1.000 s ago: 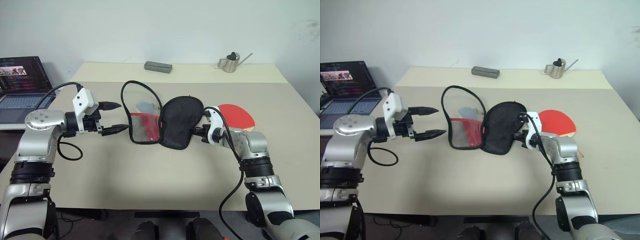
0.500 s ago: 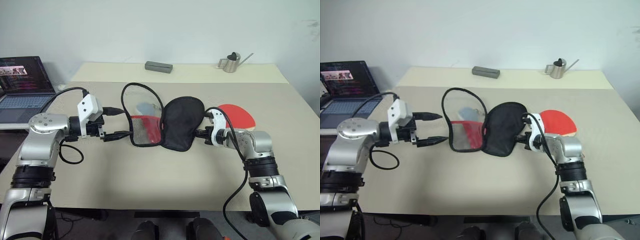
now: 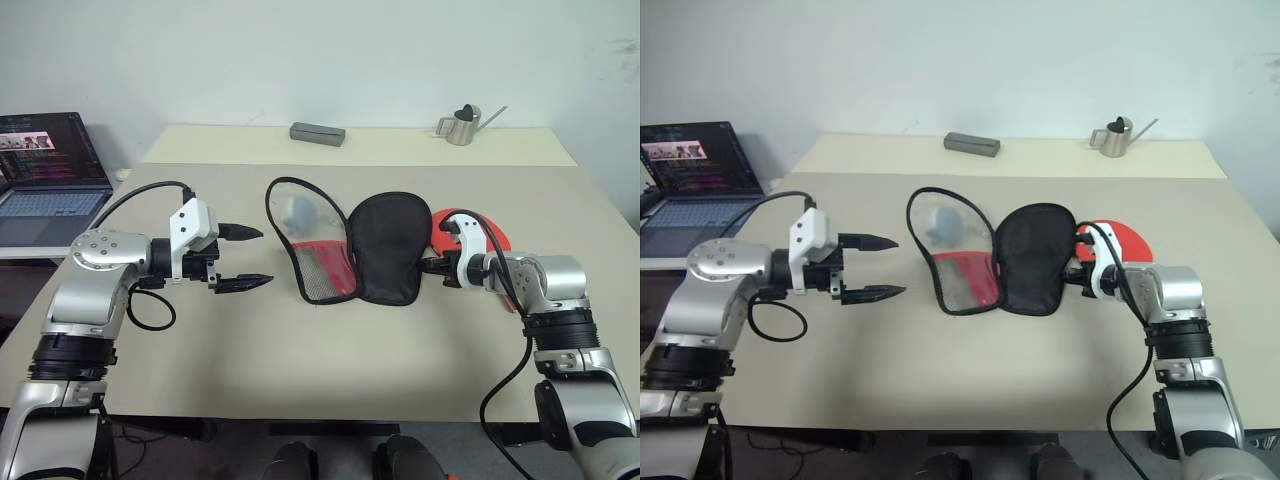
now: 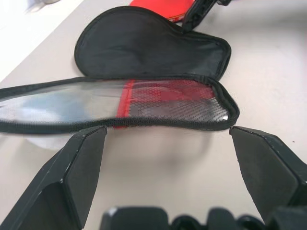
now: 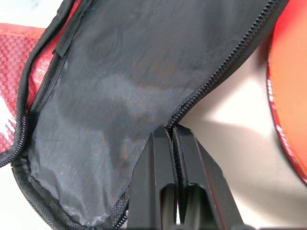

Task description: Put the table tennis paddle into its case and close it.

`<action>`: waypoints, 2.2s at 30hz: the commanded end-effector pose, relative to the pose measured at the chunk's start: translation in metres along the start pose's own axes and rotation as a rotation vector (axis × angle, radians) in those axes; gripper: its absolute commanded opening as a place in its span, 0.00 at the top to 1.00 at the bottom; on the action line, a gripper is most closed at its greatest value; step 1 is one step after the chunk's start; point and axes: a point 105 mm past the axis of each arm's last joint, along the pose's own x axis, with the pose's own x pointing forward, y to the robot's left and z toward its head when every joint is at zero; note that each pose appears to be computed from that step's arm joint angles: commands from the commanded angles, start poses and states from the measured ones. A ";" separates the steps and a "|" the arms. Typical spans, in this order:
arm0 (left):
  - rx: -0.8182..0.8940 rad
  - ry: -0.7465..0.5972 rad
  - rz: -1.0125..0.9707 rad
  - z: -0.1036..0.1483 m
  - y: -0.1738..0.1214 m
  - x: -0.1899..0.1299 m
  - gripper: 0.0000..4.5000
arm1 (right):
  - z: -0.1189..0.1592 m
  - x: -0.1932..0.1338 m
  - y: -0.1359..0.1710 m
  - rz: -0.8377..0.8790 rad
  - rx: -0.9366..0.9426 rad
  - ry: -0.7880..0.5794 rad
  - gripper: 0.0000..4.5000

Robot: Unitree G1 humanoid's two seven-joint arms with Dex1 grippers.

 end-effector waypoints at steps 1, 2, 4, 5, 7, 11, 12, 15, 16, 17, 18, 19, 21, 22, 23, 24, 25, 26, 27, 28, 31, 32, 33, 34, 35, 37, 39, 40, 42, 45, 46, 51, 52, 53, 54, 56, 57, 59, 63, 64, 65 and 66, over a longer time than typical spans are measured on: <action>0.048 -0.027 0.001 0.015 0.003 0.000 0.00 | 0.004 -0.005 0.000 0.011 -0.033 -0.004 0.99; 0.048 -0.028 0.001 0.016 0.003 0.000 0.00 | 0.003 -0.005 0.001 0.017 -0.038 -0.001 0.99; 0.048 -0.030 0.000 0.016 0.004 0.001 0.00 | 0.003 -0.004 0.001 0.012 -0.058 0.001 0.99; 0.048 -0.030 0.000 0.016 0.003 0.001 0.00 | 0.002 -0.004 0.001 0.007 -0.063 0.001 0.99; 0.047 -0.030 -0.001 0.016 0.003 0.001 0.00 | 0.004 -0.004 -0.005 -0.024 -0.065 -0.007 0.95; 0.046 -0.029 -0.002 0.016 0.003 0.001 0.00 | 0.008 -0.006 -0.014 -0.077 -0.080 -0.025 0.72; 0.046 -0.029 -0.001 0.016 0.003 0.001 0.00 | 0.009 -0.007 -0.016 -0.088 -0.085 -0.027 0.65; 0.045 -0.028 -0.001 0.016 0.003 0.001 0.00 | 0.013 -0.010 -0.022 -0.123 -0.099 -0.047 0.43; 0.045 -0.028 0.000 0.016 0.003 0.001 0.00 | 0.016 -0.013 -0.025 -0.136 -0.098 -0.060 0.43; 0.044 -0.028 0.000 0.016 0.003 0.001 0.00 | 0.018 -0.015 -0.027 -0.143 -0.098 -0.068 0.43; 0.044 -0.028 0.001 0.016 0.003 0.001 0.00 | 0.021 -0.019 -0.030 -0.157 -0.103 -0.083 0.43; 0.044 -0.028 0.002 0.016 0.004 0.001 0.00 | 0.026 -0.024 -0.033 -0.168 -0.112 -0.100 0.43; 0.044 -0.027 0.004 0.015 0.004 0.000 0.00 | 0.035 -0.033 -0.039 -0.199 -0.127 -0.136 0.43; 0.044 -0.026 0.004 0.015 0.004 0.000 0.00 | 0.039 -0.037 -0.041 -0.208 -0.129 -0.150 0.43; 0.044 -0.026 0.004 0.015 0.004 0.000 0.00 | 0.043 -0.040 -0.043 -0.213 -0.129 -0.166 0.43; 0.044 -0.026 0.005 0.015 0.005 0.000 0.00 | 0.047 -0.043 -0.044 -0.214 -0.136 -0.182 0.43; 0.044 -0.026 0.005 0.015 0.005 0.000 0.00 | 0.051 -0.047 -0.045 -0.218 -0.145 -0.195 0.43; 0.044 -0.026 0.005 0.015 0.005 0.001 0.00 | 0.055 -0.050 -0.046 -0.221 -0.149 -0.210 0.43; 0.045 -0.025 0.005 0.015 0.005 0.001 0.00 | 0.058 -0.053 -0.046 -0.222 -0.155 -0.220 0.43; 0.044 -0.024 0.005 0.014 0.005 0.001 0.00 | 0.061 -0.056 -0.045 -0.217 -0.171 -0.226 0.43; 0.044 -0.023 0.006 0.013 0.006 0.001 0.00 | 0.066 -0.061 -0.034 -0.171 -0.218 -0.238 0.43; 0.044 -0.023 0.006 0.013 0.006 0.001 0.00 | 0.068 -0.063 -0.030 -0.154 -0.225 -0.243 0.43; 0.044 -0.024 0.007 0.014 0.007 0.001 0.00 | 0.069 -0.064 -0.026 -0.140 -0.230 -0.247 0.43; 0.044 -0.024 0.007 0.014 0.007 0.001 0.00 | 0.070 -0.065 -0.022 -0.125 -0.233 -0.248 0.43; 0.045 -0.024 0.008 0.014 0.007 0.001 0.00 | 0.070 -0.065 -0.019 -0.110 -0.238 -0.248 0.43; 0.045 -0.025 0.009 0.014 0.007 0.001 0.00 | 0.067 -0.064 -0.012 -0.081 -0.242 -0.242 0.43; 0.046 -0.026 0.010 0.014 0.007 0.001 0.00 | 0.067 -0.064 -0.008 -0.065 -0.248 -0.249 0.34; 0.046 -0.026 0.010 0.014 0.007 0.001 0.00 | 0.068 -0.065 -0.007 -0.056 -0.248 -0.254 0.30; 0.046 -0.025 0.012 0.014 0.007 0.001 0.00 | 0.070 -0.067 -0.005 -0.049 -0.253 -0.263 0.16; 0.045 -0.025 0.014 0.014 0.007 0.000 0.00 | 0.071 -0.070 -0.006 -0.047 -0.268 -0.262 0.01; 0.045 -0.027 0.016 0.014 0.008 -0.001 0.00 | 0.071 -0.071 -0.007 -0.050 -0.276 -0.260 0.01; 0.041 -0.045 0.036 0.019 0.012 -0.004 0.00 | 0.069 -0.086 -0.019 -0.076 -0.291 -0.255 0.01; 0.038 -0.053 0.043 0.020 0.013 -0.004 0.00 | 0.068 -0.090 -0.024 -0.089 -0.287 -0.257 0.01; 0.036 -0.060 0.050 0.021 0.014 -0.005 0.00 | 0.067 -0.095 -0.029 -0.099 -0.275 -0.260 0.01; 0.034 -0.066 0.055 0.023 0.016 -0.005 0.00 | 0.066 -0.101 -0.035 -0.111 -0.266 -0.268 0.01; 0.031 -0.075 0.061 0.025 0.018 -0.006 0.00 | 0.065 -0.112 -0.044 -0.121 -0.233 -0.290 0.01; 0.030 -0.078 0.063 0.025 0.018 -0.006 0.00 | 0.064 -0.116 -0.048 -0.125 -0.217 -0.299 0.01; 0.030 -0.081 0.063 0.026 0.019 -0.005 0.00 | 0.058 -0.123 -0.058 -0.147 -0.198 -0.301 0.01; 0.030 -0.085 0.062 0.026 0.020 -0.003 0.00 | 0.043 -0.131 -0.078 -0.198 -0.152 -0.284 0.01; 0.031 -0.086 0.062 0.026 0.020 -0.003 0.00 | 0.040 -0.133 -0.083 -0.212 -0.145 -0.275 0.01; 0.031 -0.087 0.060 0.026 0.020 -0.003 0.00 | 0.037 -0.134 -0.086 -0.222 -0.140 -0.268 0.01; 0.032 -0.088 0.057 0.026 0.020 -0.002 0.00 | 0.034 -0.135 -0.090 -0.231 -0.135 -0.261 0.01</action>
